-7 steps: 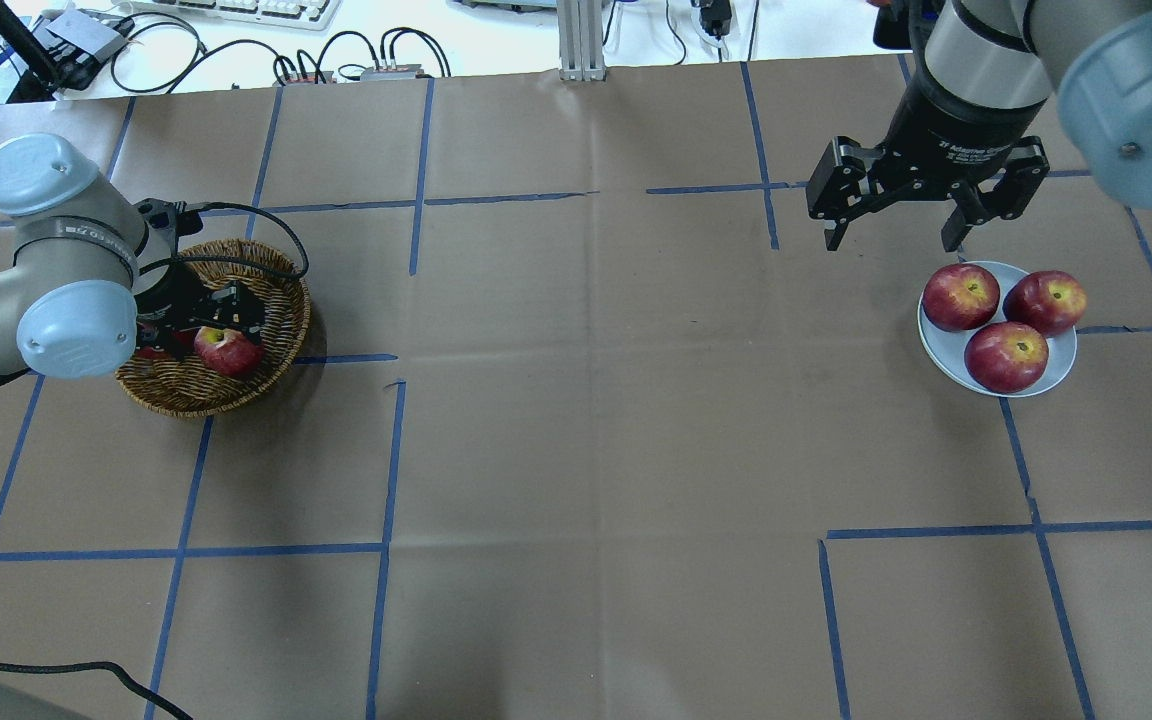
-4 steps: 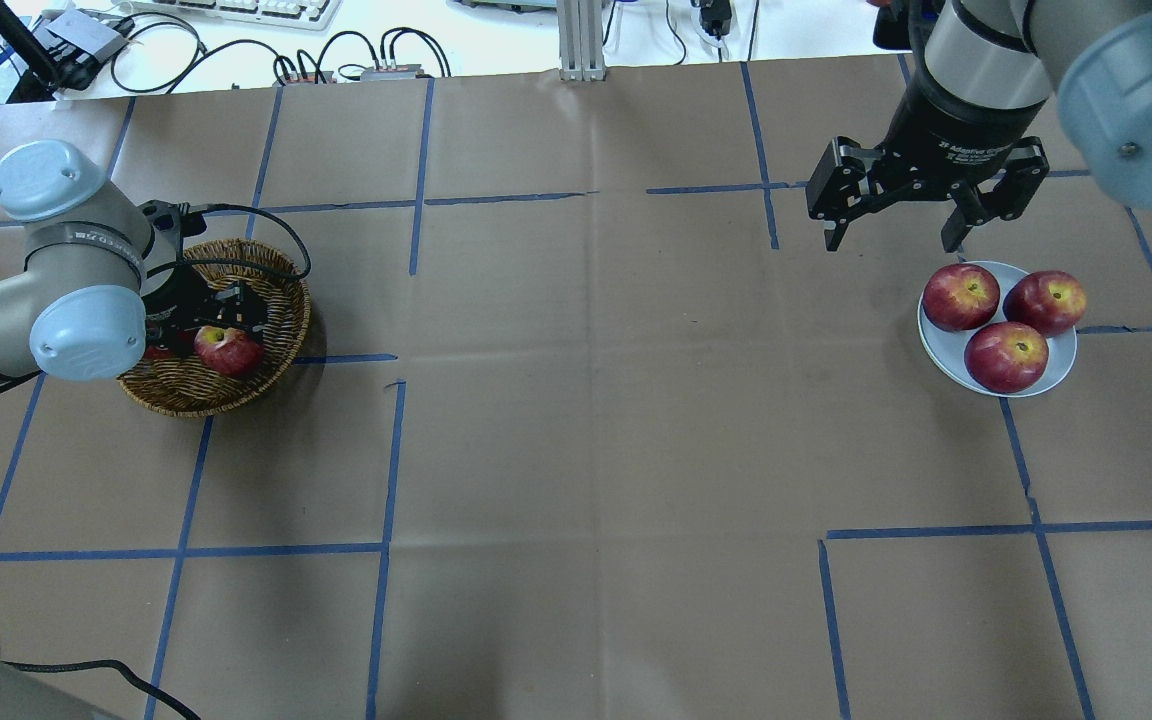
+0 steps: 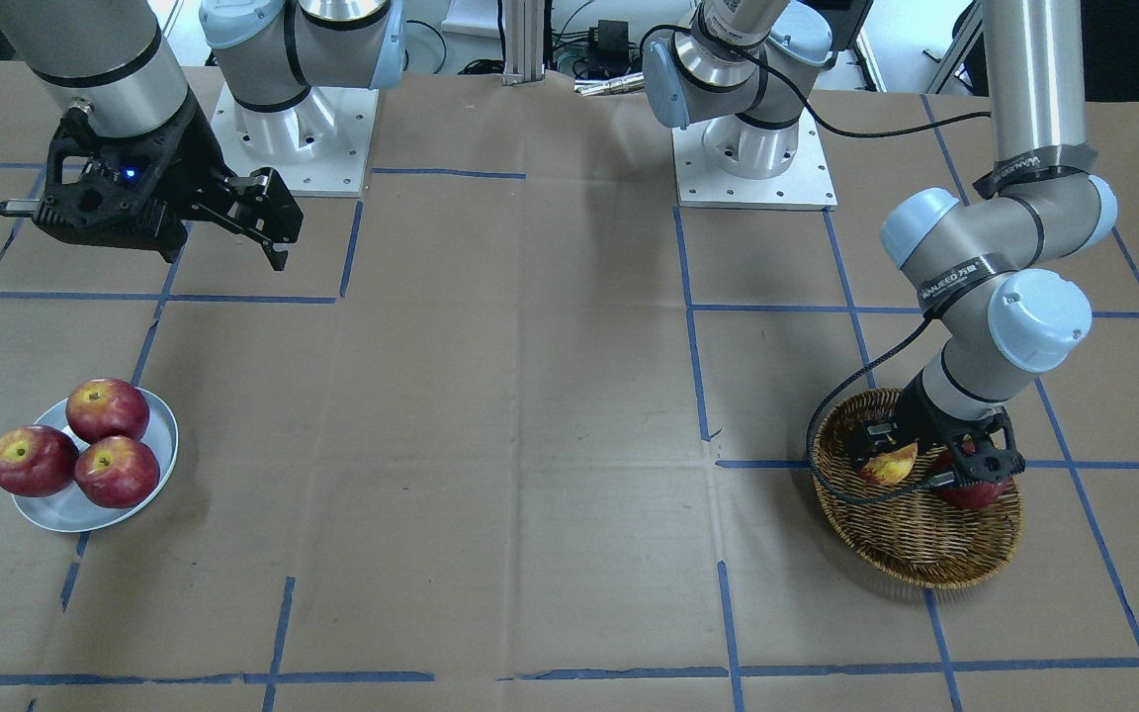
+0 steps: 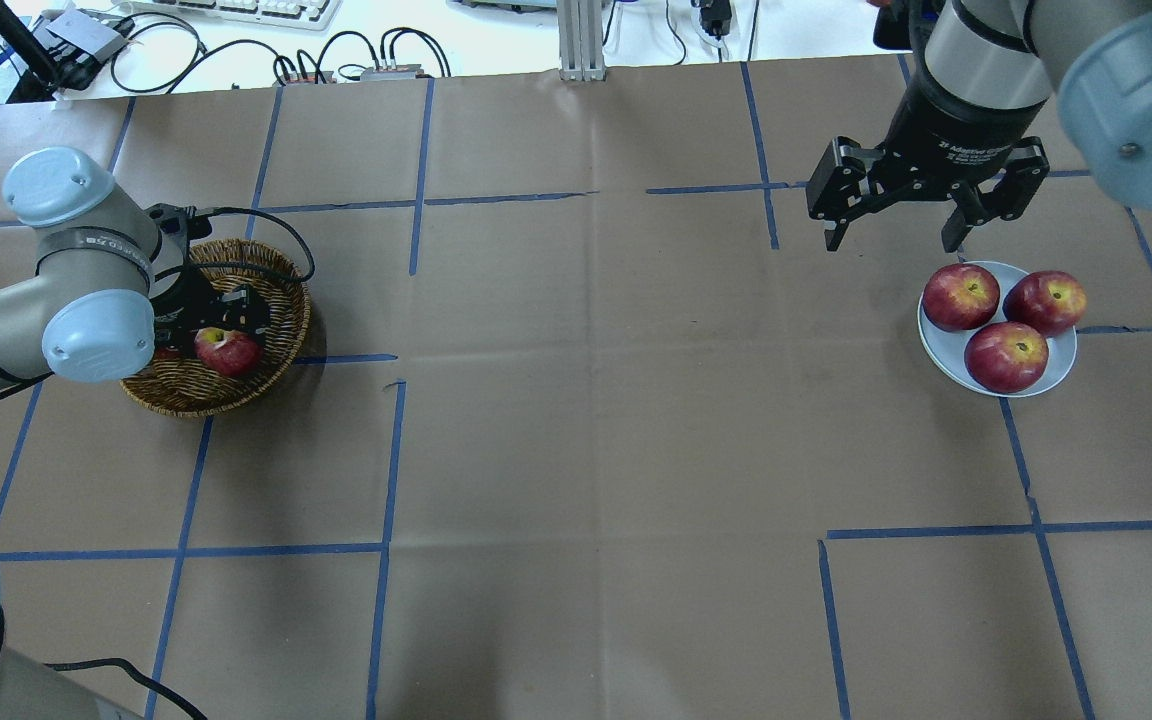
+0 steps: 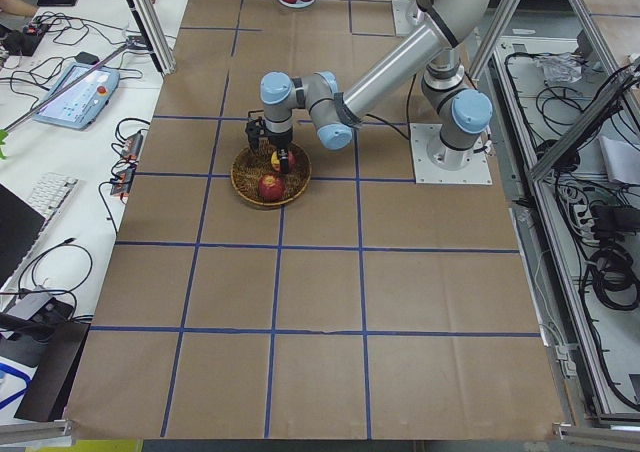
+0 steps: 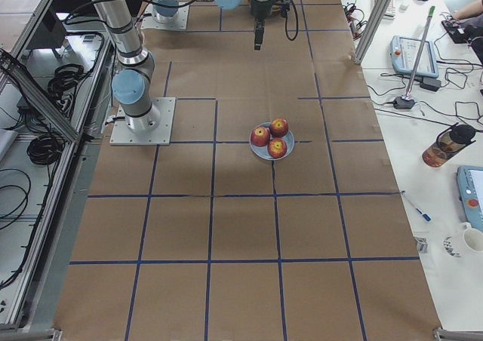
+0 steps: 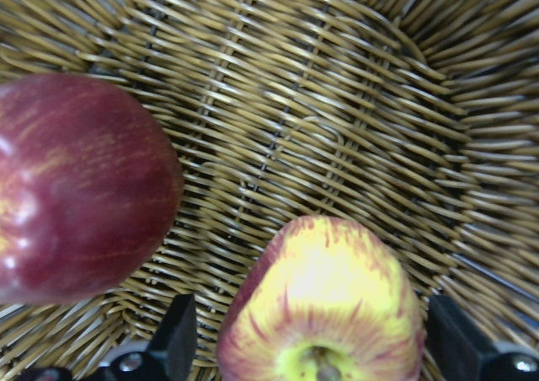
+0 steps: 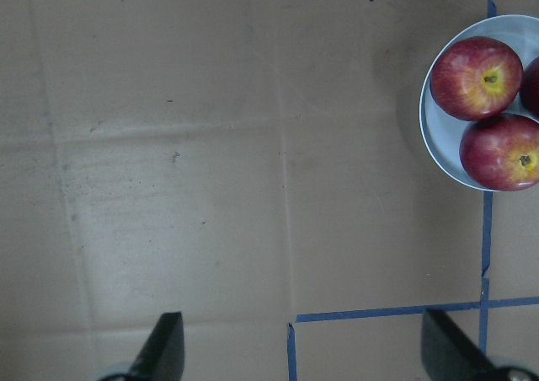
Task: Transfer apple from basket to plate
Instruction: 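Close the left gripper on the yellow-red striped apple, then carry the striped apple with the left gripper toward the table center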
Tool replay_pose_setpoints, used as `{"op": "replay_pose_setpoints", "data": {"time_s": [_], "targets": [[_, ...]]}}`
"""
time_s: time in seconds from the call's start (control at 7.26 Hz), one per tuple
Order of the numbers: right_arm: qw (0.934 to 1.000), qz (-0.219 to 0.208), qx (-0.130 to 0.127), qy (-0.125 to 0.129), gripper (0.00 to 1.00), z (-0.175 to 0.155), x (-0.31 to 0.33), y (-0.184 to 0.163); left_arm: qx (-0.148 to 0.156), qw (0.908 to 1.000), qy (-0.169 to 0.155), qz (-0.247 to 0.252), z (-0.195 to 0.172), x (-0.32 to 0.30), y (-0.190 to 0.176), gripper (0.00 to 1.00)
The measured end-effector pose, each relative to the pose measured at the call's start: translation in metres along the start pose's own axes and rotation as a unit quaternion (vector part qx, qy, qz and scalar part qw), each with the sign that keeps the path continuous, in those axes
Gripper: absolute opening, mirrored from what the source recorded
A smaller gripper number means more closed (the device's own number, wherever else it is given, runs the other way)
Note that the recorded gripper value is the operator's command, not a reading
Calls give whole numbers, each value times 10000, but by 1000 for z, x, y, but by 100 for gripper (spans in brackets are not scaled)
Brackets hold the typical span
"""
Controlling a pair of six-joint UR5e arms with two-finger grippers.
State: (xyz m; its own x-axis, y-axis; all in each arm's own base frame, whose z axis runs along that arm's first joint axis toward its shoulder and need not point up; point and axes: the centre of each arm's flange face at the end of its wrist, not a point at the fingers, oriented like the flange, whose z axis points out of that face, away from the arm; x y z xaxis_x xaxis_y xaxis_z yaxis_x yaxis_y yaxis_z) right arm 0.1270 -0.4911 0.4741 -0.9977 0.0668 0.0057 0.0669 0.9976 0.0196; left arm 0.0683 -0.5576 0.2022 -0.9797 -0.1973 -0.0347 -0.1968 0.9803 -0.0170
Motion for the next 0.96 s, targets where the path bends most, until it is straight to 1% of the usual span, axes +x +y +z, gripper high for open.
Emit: {"op": "replay_pose_setpoints", "data": {"time_s": [0.14,0.41,0.55,0.83,0.96], "targets": [[10000,2,-1,0,100,0,0,0,-1,10000,1,16,0,0,0,71],[10000,-1,2,-3,100,0,0,0,13,10000,1,23,-1,0,0,71],[10000,-1,0,-3,100,0,0,0,57,10000,-4,7,-6,3,0,69],[10000,-2,0,-7,100,0,0,0,208,9997,-28,-147,-28,21,3,69],[10000,-3,2,-6,100,0,0,0,256,9993,-23,-270,-46,45,11,69]]}}
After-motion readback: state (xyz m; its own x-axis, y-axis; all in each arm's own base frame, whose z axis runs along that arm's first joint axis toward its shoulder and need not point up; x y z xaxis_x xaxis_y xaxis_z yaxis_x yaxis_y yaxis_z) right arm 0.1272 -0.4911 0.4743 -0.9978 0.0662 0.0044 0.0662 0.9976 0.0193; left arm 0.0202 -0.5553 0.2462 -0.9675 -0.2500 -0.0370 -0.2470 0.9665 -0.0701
